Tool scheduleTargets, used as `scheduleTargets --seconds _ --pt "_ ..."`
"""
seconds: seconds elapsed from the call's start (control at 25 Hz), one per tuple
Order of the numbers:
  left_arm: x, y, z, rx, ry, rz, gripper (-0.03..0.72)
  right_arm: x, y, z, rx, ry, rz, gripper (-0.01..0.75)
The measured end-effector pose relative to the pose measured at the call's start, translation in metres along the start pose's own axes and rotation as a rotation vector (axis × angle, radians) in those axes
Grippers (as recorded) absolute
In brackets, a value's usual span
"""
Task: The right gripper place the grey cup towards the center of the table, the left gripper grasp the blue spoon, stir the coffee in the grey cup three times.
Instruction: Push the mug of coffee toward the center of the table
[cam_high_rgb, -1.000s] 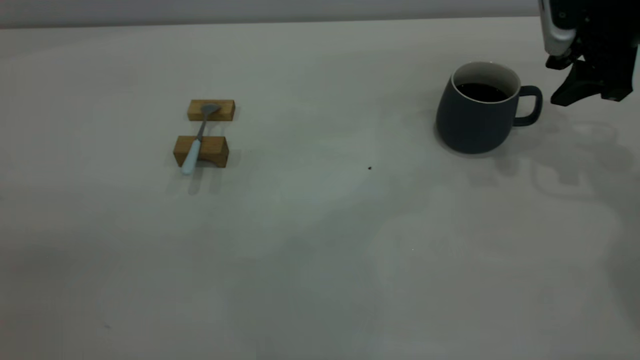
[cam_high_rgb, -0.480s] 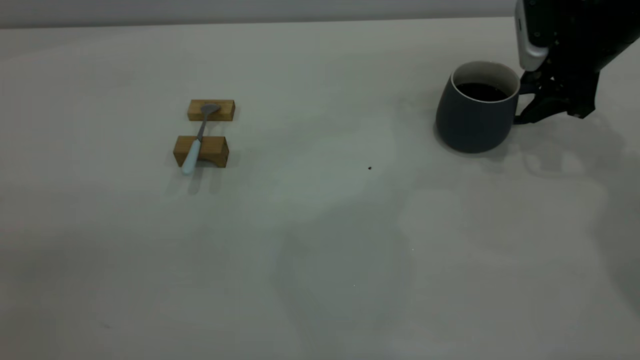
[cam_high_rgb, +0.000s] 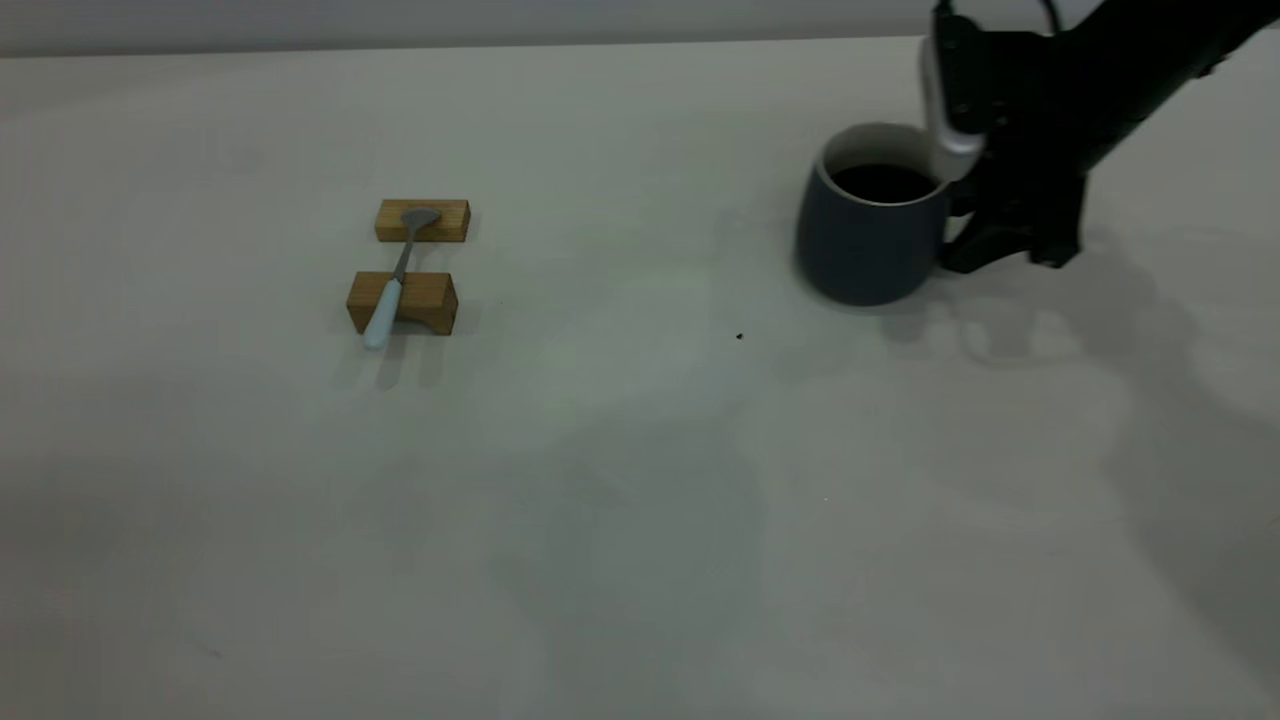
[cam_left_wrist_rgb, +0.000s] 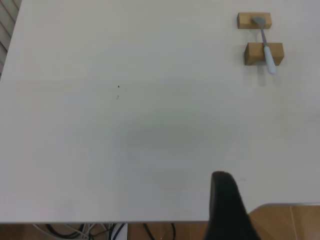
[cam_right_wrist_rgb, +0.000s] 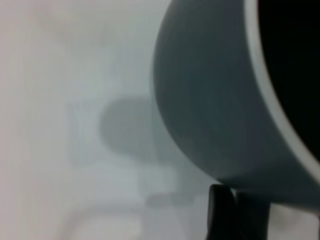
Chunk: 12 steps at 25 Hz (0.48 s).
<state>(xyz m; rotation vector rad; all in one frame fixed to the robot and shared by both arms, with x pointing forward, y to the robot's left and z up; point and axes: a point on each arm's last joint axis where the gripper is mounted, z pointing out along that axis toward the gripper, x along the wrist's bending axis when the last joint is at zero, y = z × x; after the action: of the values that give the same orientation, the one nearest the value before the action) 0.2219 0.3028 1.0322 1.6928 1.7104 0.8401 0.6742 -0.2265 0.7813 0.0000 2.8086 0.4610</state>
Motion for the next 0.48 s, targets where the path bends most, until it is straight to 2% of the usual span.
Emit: scheduleTargets --seconds 0.48 --pt "0.0 0.0 0.0 -0.001 0.0 0.0 0.519 0.004 0.086 0.031 -0.1 -0.006 -0.107 0.485"
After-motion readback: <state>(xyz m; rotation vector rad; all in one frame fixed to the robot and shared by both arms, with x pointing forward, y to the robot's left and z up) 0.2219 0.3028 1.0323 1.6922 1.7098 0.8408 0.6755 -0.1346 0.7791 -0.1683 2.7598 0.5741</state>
